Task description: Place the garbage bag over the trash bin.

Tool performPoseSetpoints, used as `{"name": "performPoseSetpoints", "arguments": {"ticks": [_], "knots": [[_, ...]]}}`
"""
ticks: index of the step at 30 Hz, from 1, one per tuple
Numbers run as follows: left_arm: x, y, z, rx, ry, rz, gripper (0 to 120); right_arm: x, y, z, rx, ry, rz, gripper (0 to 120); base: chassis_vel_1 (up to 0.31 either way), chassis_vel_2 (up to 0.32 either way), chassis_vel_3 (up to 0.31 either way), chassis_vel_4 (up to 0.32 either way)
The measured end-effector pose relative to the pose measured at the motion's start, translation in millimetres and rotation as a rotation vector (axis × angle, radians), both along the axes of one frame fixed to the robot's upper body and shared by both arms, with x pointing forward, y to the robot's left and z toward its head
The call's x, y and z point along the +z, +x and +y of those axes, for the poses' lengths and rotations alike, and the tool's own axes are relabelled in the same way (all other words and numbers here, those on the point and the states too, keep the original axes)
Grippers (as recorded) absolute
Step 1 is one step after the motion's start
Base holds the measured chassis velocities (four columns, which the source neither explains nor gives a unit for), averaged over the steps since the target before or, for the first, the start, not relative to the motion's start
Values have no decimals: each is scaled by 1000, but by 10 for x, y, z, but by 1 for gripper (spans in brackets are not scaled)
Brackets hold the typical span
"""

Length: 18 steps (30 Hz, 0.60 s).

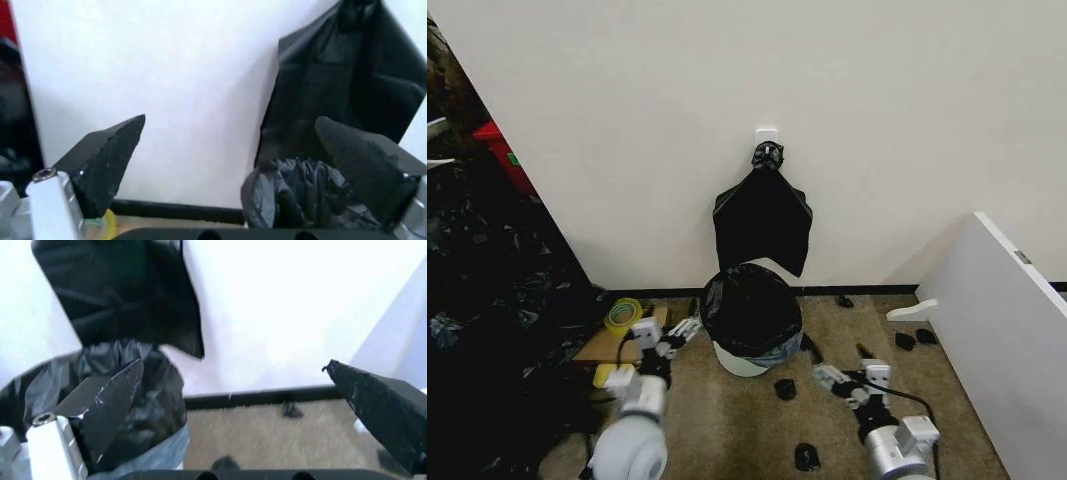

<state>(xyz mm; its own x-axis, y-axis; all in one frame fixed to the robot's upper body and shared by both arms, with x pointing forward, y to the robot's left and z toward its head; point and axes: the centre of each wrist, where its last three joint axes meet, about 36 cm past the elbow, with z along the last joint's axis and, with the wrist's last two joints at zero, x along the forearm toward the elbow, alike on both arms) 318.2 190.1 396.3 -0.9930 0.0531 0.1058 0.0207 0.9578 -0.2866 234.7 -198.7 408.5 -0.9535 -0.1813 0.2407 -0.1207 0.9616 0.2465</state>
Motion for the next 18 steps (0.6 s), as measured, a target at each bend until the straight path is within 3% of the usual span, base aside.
{"name": "performPoseSetpoints", "arguments": {"ticks": [1,3,7,12,18], "knots": [[3,-192,50,15,66,-111,100,-158,-1,-70,-53,-69,-103,100,0,0,0,0],[21,-437,102,31,141,-206,100,-331,-27,-119,-116,-133,-202,100,0,0,0,0],[33,-715,192,45,197,-266,100,-370,-162,-61,-142,-157,-298,100,0,0,0,0],[3,-1064,266,74,199,-299,100,-237,-348,-38,-131,-220,-440,100,0,0,0,0],[49,-1224,229,93,209,-317,100,81,-403,-13,-131,-231,-512,100,0,0,0,0]]}}
